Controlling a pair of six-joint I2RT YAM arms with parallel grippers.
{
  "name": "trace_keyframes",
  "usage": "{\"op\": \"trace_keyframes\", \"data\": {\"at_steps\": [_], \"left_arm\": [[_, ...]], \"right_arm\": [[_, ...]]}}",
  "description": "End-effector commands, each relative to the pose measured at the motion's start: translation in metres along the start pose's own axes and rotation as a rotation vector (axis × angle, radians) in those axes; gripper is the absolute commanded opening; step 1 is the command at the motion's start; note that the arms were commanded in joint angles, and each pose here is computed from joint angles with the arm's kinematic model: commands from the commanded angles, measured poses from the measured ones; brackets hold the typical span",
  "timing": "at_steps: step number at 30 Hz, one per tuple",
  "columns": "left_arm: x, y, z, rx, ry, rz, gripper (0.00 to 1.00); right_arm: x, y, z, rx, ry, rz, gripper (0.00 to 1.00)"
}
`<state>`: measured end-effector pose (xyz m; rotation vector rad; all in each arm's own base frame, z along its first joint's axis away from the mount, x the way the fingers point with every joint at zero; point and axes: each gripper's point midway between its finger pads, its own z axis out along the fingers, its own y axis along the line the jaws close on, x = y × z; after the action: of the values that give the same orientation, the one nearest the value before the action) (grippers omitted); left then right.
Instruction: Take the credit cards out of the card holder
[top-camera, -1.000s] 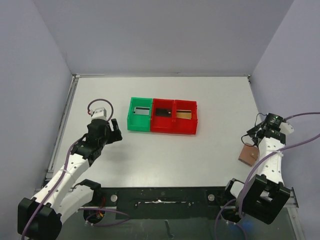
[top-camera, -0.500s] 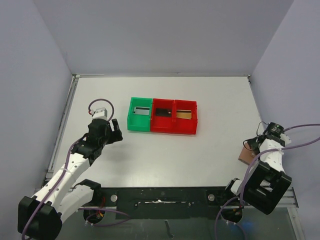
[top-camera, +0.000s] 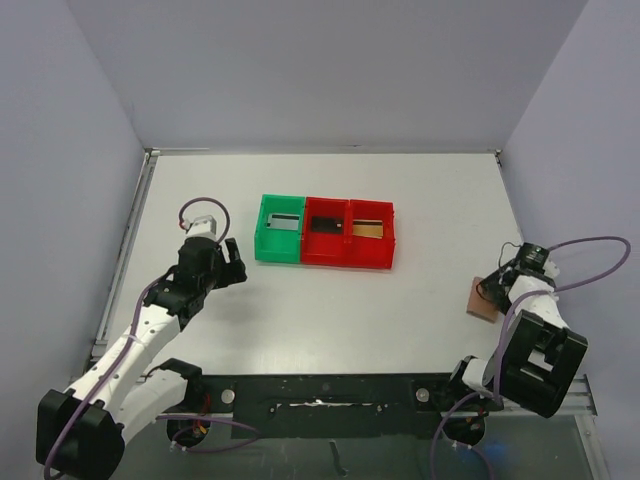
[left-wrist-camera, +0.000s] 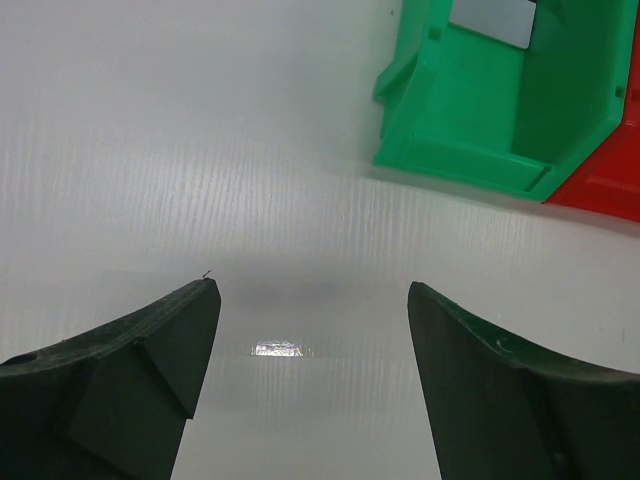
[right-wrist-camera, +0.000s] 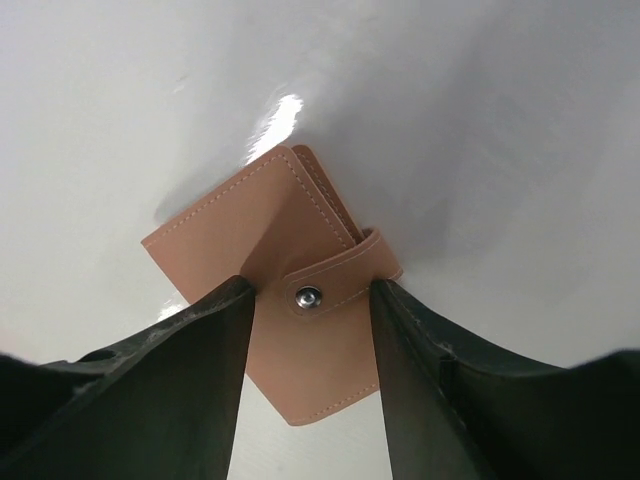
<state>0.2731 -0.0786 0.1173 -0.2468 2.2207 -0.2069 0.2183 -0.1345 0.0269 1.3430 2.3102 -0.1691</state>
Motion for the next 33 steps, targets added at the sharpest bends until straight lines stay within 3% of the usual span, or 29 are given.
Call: {"op": "trace_keyframes", "data": {"at_steps": [1,16,22,26,33], "left_arm": [[-0.019,-0.014,0.0,0.049,-0.052,-0.023,0.74],[-0.019,-0.015,-0.006,0.052,-0.042,-0.026,0.74],[-0.019,-0.022,-0.01,0.094,-0.041,-0.037,0.75],[-0.016,-0.033,-0.014,0.15,-0.001,-0.03,0.78],[-0.026,-0.051,-0.026,0.255,-0.022,-0.044,0.84]], "right_arm": [[0.034,0.05,-0.009,-0.179,0.058,-0.089,0.47],[0.167,0.13,-0.055,-0.298,0.17,-0.505,0.43],[0.218,0.146,-0.082,-0.353,0.152,-0.603,0.43],[0.242,0.152,-0.1,-0.367,0.074,-0.634,0.42],[0.289,0.192,-0.142,-0.549,0.075,-0.789,0.47]]}}
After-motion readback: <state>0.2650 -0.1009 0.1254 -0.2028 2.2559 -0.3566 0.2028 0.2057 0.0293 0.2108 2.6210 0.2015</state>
